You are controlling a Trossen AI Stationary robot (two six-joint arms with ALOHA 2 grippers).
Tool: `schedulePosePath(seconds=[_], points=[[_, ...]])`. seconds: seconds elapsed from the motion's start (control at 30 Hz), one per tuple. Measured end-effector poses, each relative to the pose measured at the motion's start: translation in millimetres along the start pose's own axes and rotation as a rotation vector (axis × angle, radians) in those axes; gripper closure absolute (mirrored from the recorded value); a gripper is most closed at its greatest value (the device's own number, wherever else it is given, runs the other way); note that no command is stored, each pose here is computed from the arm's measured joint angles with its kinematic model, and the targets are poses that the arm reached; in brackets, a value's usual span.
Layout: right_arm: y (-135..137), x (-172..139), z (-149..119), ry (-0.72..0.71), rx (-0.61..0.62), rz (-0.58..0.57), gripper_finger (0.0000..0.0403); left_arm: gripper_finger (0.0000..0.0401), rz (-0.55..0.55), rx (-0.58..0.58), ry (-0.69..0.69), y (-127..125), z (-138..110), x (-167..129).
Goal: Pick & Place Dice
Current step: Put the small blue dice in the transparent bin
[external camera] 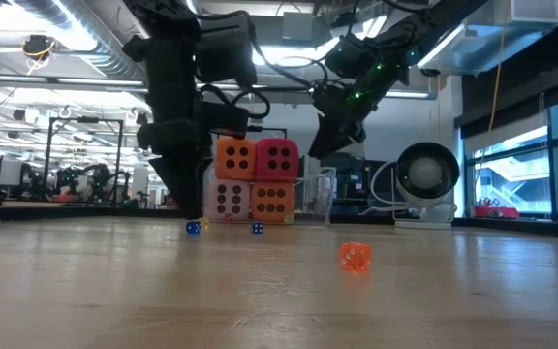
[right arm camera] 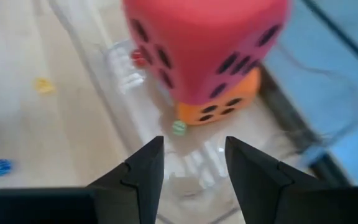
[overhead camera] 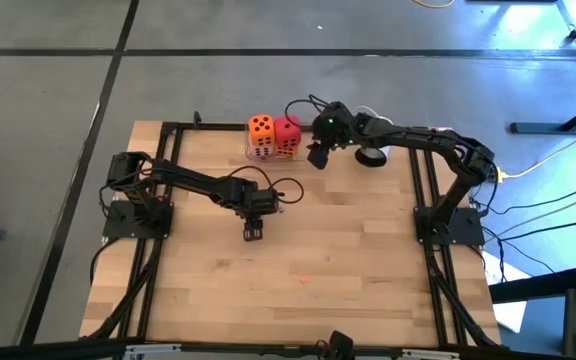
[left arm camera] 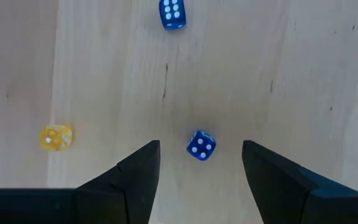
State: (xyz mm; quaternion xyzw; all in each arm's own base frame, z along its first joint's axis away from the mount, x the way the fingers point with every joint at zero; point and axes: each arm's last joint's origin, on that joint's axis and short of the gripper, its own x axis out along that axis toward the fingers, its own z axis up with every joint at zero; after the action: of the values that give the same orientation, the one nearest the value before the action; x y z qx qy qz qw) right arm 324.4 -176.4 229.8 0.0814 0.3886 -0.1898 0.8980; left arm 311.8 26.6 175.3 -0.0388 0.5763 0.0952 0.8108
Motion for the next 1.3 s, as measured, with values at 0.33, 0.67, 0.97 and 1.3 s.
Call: schedulePosePath(seconds=[0.33,0.67,0.97,1.3], points=[[14,0,1,-0.003,0.006,0.124,0.0231,0.0178,-0.04,0.046,0.027,5,1,12],[15,1,1,-0.001,-0.009,0.055,0.0231,0.0196,-0.071,0.075,0.065,3,0,24],[14,1,1,-0.001,-0.025,0.052,0.0231,0.026,-0.078,0.078,0.074,3,-1,23],[15,-14,10,-0.08,-0.062,0.047,0.0231,0.0318,-0.055,0.107,0.084,3,-3,23]])
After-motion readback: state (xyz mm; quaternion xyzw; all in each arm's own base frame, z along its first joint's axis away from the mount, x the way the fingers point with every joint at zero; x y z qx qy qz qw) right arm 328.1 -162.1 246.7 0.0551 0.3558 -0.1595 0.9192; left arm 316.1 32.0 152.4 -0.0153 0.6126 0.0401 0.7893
